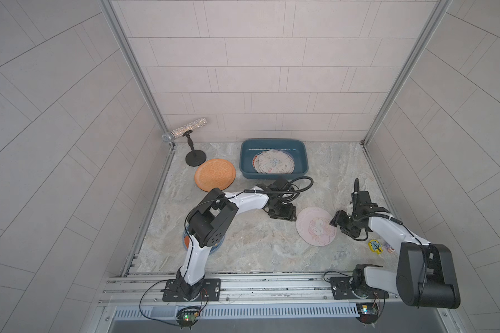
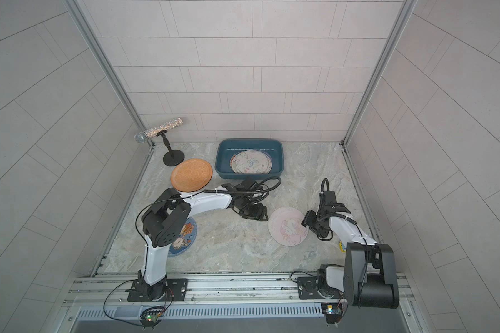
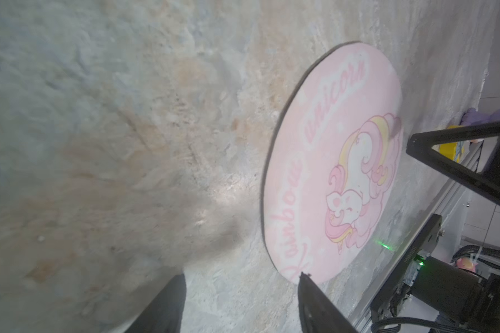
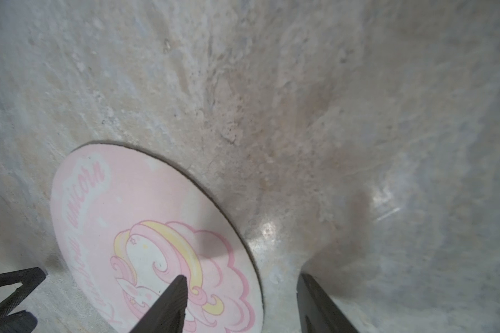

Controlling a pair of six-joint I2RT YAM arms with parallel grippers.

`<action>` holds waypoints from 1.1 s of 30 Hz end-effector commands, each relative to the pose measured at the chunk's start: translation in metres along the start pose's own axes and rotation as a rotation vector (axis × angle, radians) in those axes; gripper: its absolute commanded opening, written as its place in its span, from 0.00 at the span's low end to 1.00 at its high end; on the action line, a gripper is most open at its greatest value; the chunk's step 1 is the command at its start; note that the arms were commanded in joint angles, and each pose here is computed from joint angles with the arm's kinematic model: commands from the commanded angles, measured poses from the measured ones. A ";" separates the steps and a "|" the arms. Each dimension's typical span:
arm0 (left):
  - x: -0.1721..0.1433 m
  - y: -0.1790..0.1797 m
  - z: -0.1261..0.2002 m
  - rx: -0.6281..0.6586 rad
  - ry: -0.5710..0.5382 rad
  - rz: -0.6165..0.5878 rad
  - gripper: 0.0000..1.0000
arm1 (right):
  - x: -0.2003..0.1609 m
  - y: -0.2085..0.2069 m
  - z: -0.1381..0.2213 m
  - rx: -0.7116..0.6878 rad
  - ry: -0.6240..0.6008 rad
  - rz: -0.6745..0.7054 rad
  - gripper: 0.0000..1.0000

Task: Put the coasters into the storage box
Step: Move the coaster to the center of the board, then pick up the coaster from the center of the board.

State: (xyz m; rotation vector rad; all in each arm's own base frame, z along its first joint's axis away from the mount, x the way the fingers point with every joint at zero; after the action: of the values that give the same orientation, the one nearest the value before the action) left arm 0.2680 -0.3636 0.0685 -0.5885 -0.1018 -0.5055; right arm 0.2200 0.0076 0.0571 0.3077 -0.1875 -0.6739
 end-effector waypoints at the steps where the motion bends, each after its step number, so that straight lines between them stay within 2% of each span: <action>1: -0.003 -0.005 -0.008 0.023 0.030 -0.024 0.66 | -0.032 -0.026 -0.018 -0.085 0.138 -0.029 0.62; 12: -0.011 -0.014 -0.029 0.049 0.088 -0.041 0.62 | -0.033 -0.019 -0.021 -0.073 0.188 0.004 0.54; 25: -0.011 -0.016 -0.036 0.049 0.102 -0.044 0.61 | -0.037 -0.010 -0.024 -0.054 0.221 0.031 0.35; 28: -0.011 -0.016 -0.035 0.050 0.101 -0.044 0.61 | -0.036 -0.008 -0.025 -0.049 0.221 0.035 0.25; 32: -0.011 -0.016 -0.034 0.049 0.099 -0.045 0.60 | -0.037 -0.008 -0.026 -0.039 0.222 0.028 0.02; 33: -0.011 -0.016 -0.033 0.049 0.098 -0.046 0.61 | -0.037 -0.007 -0.026 -0.035 0.223 0.028 0.00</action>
State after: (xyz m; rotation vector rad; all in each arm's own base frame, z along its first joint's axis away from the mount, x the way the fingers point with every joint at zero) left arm 0.2563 -0.3960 0.0646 -0.5750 -0.0863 -0.5706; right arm 0.2286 0.0319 0.0516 0.4183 -0.1148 -0.5820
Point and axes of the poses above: each gripper's point midway between its finger pads, its own z axis back along the fingers, its own y axis along the line the jaws close on, x = y × z, the point moved 4 cm from there along z, back along the fingers, and after that the axes turned 6 degrees about -z, right-handed, at the moved point
